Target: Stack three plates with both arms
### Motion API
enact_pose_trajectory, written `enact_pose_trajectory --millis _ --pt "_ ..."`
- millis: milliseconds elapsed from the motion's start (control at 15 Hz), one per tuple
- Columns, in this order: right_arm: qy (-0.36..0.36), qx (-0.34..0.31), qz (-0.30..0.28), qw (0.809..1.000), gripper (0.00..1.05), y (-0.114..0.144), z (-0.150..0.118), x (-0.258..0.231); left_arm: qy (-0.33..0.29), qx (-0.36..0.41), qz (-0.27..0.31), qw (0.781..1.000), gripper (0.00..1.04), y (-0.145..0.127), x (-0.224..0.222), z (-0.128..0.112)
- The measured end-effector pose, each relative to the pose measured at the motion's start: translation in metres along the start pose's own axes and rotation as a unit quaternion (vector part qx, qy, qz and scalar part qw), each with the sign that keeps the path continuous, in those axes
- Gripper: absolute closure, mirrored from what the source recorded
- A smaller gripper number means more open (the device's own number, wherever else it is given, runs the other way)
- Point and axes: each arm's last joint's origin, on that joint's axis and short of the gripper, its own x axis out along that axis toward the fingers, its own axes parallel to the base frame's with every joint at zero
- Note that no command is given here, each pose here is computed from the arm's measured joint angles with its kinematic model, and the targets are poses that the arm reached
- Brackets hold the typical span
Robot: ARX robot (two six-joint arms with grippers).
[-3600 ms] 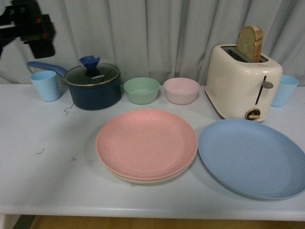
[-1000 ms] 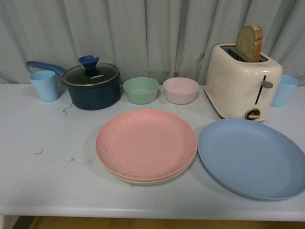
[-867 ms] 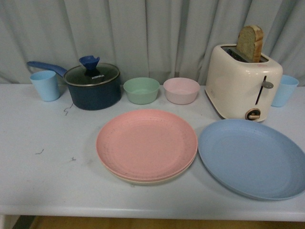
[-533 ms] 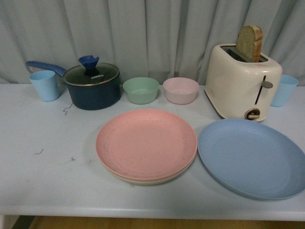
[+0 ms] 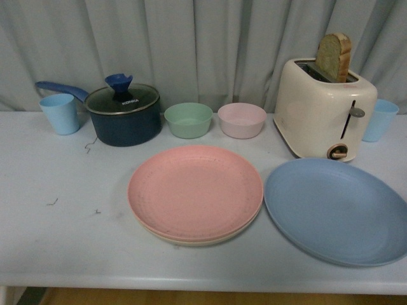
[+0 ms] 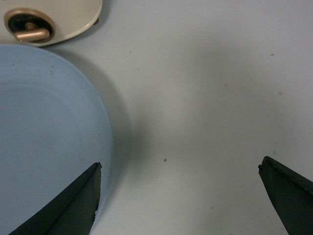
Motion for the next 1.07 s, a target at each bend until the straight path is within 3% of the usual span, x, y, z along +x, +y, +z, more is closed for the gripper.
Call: enact_pose_trajectory --millis 533,600,1067 --pt "0.059 0.011 0.04 0.997 0.06 0.044 -0.007 0.07 0.0 0.0 0.0 1.0 0.07 0.0 0.0 0.0" --pt "0.068 0.014 0.032 0.997 0.11 0.045 -0.01 0.077 0.0 0.0 0.0 1.0 0.07 0.0 0.0 0.0" --pt "0.078 0.033 0.025 0.996 0.87 0.046 -0.023 0.066 0.0 0.0 0.0 1.0 0.07 0.0 0.0 0.0"
